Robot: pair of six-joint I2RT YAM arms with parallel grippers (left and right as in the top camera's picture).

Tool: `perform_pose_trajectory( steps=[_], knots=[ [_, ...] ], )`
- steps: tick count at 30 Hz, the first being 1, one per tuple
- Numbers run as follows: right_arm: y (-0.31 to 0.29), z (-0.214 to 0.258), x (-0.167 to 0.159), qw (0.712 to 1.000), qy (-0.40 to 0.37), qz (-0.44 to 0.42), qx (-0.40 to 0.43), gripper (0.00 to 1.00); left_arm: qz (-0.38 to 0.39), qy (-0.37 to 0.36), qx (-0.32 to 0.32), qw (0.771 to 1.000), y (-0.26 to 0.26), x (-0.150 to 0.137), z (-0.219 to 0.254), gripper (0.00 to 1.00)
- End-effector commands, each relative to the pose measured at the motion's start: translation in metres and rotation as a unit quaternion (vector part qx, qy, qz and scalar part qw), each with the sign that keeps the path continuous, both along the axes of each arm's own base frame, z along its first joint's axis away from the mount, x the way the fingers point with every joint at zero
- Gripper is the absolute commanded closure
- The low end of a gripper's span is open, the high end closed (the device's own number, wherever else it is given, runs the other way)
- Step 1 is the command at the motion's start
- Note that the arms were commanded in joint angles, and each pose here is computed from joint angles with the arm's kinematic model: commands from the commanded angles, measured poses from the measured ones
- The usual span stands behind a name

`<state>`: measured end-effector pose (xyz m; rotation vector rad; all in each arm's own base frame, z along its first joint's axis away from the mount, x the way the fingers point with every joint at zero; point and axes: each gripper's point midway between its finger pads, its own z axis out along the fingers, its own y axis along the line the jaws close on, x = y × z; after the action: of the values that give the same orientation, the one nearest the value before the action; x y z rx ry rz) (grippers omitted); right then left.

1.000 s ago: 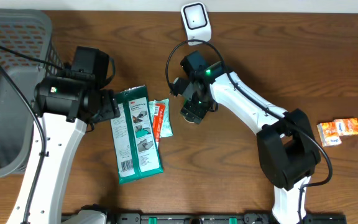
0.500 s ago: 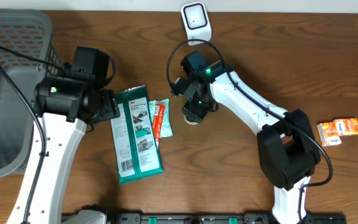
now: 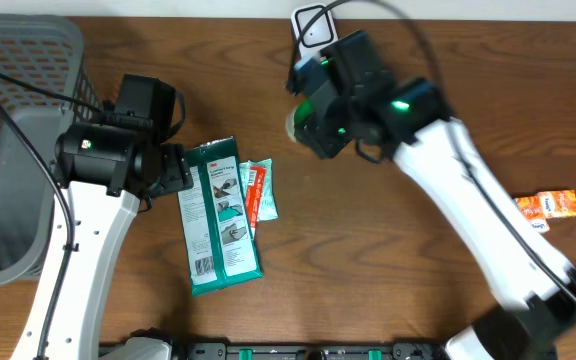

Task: Scan the item barcode
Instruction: 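Hold the jar's label in front of the white scanner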

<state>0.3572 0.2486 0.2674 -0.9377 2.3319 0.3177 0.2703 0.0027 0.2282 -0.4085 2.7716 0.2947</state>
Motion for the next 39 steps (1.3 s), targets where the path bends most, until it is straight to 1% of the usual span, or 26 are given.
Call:
perform_pose_trajectory(
  steps=[1, 5, 9, 13, 15, 18, 22, 26, 30, 32, 35, 39],
  knots=[
    [-0.005, 0.054, -0.009, 0.997, -0.041, -0.03, 0.062, 0.99, 0.002, -0.001, 0.007, 1.0, 0.003, 0.0, 0.001, 0.12],
    [-0.013, 0.105, -0.014, 0.984, -0.082, -0.076, 0.139, 0.99, 0.002, -0.001, 0.007, 1.0, 0.003, 0.0, 0.001, 0.12],
    [-0.031, 0.142, -0.001, 0.963, -0.14, -0.143, 0.18, 0.99, 0.002, -0.001, 0.007, 1.0, 0.003, 0.0, 0.001, 0.12],
    [-0.022, 0.151, 0.02, 0.953, -0.174, -0.148, 0.2, 0.99, 0.002, -0.001, 0.007, 1.0, 0.003, 0.0, 0.001, 0.12],
    [-0.012, 0.149, 0.038, 0.948, -0.182, -0.153, 0.213, 0.99, 0.002, -0.001, 0.007, 1.0, 0.003, 0.0, 0.001, 0.12],
    [-0.009, 0.135, 0.074, 0.935, -0.196, -0.2, 0.216, 0.99, 0.002, -0.001, 0.007, 1.0, 0.003, 0.0, 0.001, 0.12],
    [-0.018, 0.107, 0.126, 0.919, -0.227, -0.257, 0.195, 0.99, 0.002, -0.001, 0.007, 1.0, 0.003, 0.0, 0.001, 0.12],
    [-0.02, 0.071, 0.18, 0.909, -0.241, -0.273, 0.204, 0.99, 0.002, -0.001, 0.007, 1.0, 0.003, 0.0, 0.001, 0.12],
    [-0.017, 0.034, 0.229, 0.899, -0.258, -0.264, 0.235, 0.99, 0.002, -0.001, 0.007, 1.0, 0.003, 0.0, 0.001, 0.12],
    [-0.015, 0.017, 0.247, 0.895, -0.266, -0.252, 0.252, 0.99, 0.002, -0.001, 0.007, 1.0, 0.003, 0.0, 0.001, 0.12],
    [-0.009, -0.004, 0.265, 0.891, -0.277, -0.234, 0.274, 0.99, 0.002, -0.001, 0.007, 1.0, 0.003, 0.0, 0.001, 0.12],
    [-0.004, -0.03, 0.279, 0.887, -0.286, -0.222, 0.288, 0.99, 0.002, -0.001, 0.007, 1.0, 0.003, 0.0, 0.001, 0.12]
  ],
)
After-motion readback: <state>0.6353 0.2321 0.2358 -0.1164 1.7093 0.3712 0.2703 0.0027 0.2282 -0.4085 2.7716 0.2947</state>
